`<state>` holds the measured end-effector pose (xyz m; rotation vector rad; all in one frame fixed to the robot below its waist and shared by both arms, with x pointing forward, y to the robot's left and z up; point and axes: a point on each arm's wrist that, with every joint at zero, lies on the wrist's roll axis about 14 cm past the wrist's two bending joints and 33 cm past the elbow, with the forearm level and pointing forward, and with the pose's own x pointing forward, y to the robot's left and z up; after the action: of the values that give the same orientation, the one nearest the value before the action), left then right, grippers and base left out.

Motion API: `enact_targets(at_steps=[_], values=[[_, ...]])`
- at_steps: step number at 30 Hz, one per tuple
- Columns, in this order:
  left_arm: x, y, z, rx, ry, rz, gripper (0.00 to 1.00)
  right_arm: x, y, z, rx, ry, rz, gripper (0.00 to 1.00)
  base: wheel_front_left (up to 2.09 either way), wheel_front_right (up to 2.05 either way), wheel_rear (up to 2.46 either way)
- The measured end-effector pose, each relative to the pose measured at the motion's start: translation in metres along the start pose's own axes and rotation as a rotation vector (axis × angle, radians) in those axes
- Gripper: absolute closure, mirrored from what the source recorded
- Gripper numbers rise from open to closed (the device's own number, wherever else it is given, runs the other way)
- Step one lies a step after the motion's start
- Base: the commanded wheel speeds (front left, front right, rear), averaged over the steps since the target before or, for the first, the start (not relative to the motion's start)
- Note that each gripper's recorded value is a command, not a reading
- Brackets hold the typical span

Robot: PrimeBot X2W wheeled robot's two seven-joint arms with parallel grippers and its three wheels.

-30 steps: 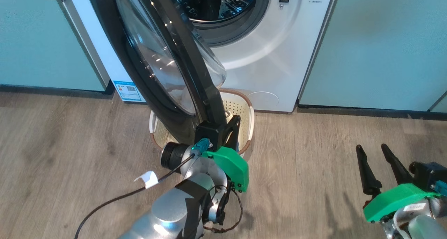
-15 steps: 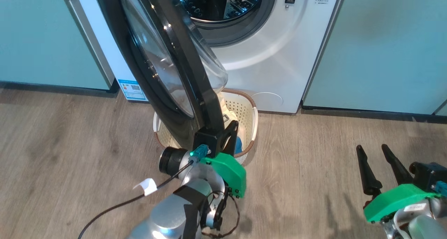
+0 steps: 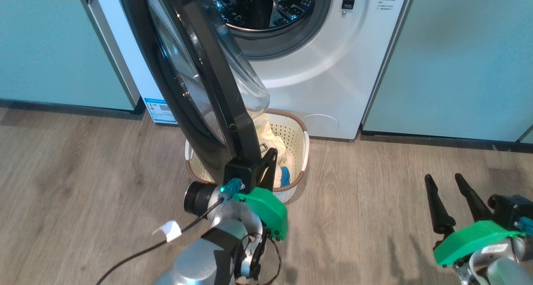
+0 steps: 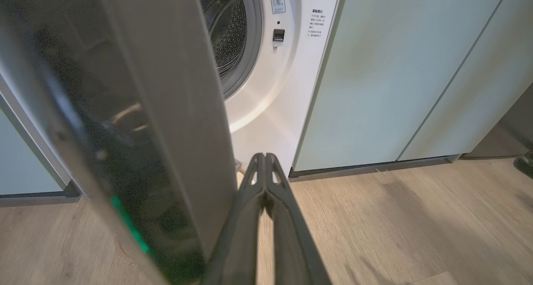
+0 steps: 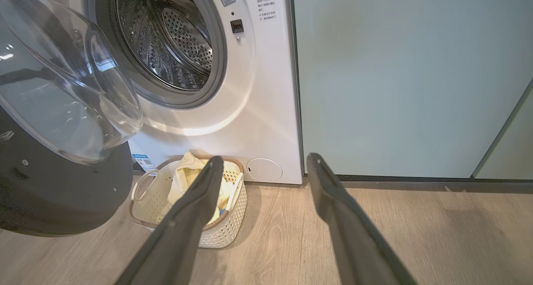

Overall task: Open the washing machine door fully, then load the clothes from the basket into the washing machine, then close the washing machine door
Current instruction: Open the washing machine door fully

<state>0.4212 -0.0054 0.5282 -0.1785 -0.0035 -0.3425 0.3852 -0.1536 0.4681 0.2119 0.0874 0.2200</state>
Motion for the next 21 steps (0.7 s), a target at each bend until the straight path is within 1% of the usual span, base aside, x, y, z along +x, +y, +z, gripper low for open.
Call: enact_targets(at_steps=[8, 21], values=[[-0.010, 0.003, -0.002, 0.004, -0.005, -0.005, 1.00, -0.007, 0.001, -0.004, 0.003, 0.010, -0.002, 0.00, 0.00, 0.00, 0.00], [-0.017, 0.018, 0.000, 0.013, -0.018, 0.031, 1.00, -0.007, 0.007, -0.006, 0.008, 0.014, 0.011, 0.00, 0.00, 0.00, 0.00]])
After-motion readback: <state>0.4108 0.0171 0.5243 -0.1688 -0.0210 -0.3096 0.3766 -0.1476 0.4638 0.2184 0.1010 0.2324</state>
